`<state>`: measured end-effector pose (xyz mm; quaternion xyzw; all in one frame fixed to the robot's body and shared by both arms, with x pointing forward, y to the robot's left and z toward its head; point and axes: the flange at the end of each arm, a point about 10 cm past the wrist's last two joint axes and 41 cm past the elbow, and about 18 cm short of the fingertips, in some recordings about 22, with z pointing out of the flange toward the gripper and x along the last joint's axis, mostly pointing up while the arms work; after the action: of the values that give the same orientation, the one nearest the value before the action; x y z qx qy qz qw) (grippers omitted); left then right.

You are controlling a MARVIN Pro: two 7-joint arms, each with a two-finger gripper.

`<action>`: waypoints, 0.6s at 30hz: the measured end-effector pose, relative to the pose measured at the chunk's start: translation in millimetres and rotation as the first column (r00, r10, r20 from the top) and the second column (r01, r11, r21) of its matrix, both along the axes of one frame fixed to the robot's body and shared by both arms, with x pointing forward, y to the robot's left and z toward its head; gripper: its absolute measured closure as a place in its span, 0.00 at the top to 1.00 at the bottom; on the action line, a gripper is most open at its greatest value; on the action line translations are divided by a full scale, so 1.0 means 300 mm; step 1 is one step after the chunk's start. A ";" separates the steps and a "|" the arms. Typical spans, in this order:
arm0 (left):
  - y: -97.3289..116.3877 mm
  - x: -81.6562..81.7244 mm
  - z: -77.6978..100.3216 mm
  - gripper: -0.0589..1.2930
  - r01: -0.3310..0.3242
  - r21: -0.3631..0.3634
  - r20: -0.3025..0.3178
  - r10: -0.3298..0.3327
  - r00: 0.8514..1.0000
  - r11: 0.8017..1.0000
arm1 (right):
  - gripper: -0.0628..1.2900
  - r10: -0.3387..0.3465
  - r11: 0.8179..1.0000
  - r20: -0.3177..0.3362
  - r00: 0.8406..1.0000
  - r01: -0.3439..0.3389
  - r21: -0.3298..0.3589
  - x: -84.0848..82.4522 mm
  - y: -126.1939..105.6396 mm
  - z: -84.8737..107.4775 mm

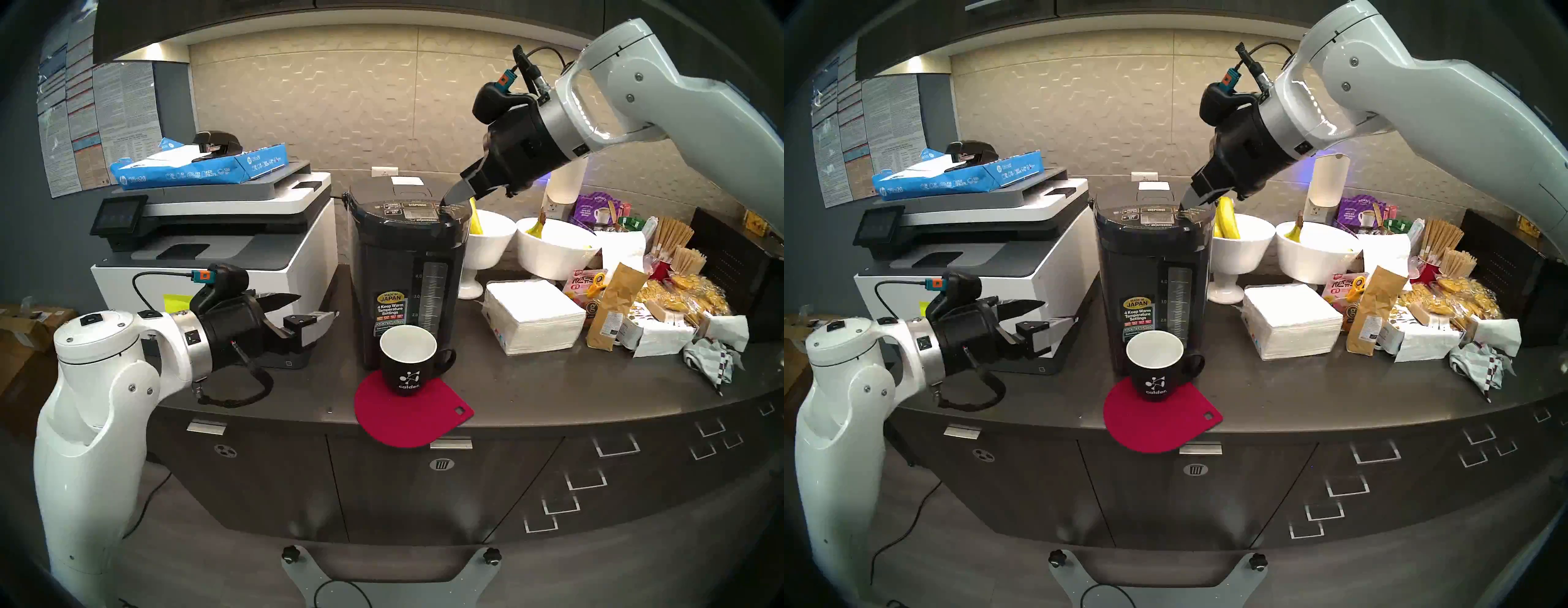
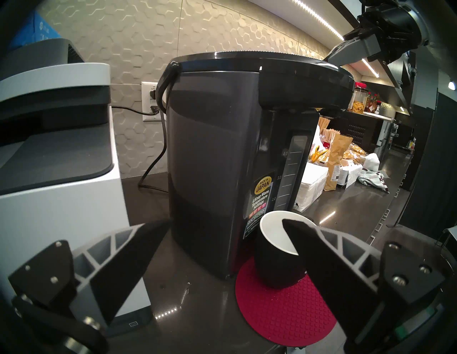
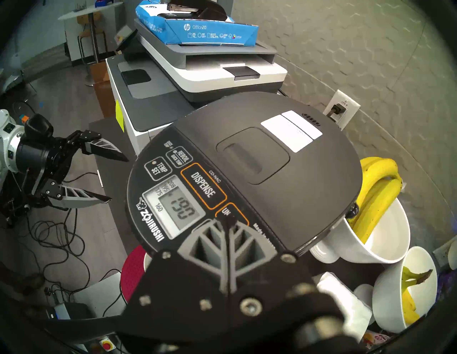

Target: Press the water dispenser button and fill the cup

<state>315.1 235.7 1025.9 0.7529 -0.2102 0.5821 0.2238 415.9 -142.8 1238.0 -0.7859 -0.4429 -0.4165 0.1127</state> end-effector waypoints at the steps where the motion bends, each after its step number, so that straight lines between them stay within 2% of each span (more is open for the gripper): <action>1: 0.000 0.000 0.000 0.99 0.000 0.000 0.000 0.000 1.000 1.000 | 0.03 0.000 1.000 0.000 1.000 0.000 0.000 0.001 0.001 -0.001; 18: 0.000 0.000 0.000 0.99 0.000 0.000 0.000 0.000 1.000 1.000 | 0.03 -0.006 1.000 0.007 1.000 0.006 -0.023 0.007 0.003 -0.017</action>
<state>315.1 235.7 1025.9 0.7529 -0.2102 0.5821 0.2238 418.1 -141.8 1232.9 -0.7870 -0.4459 -0.4142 0.1009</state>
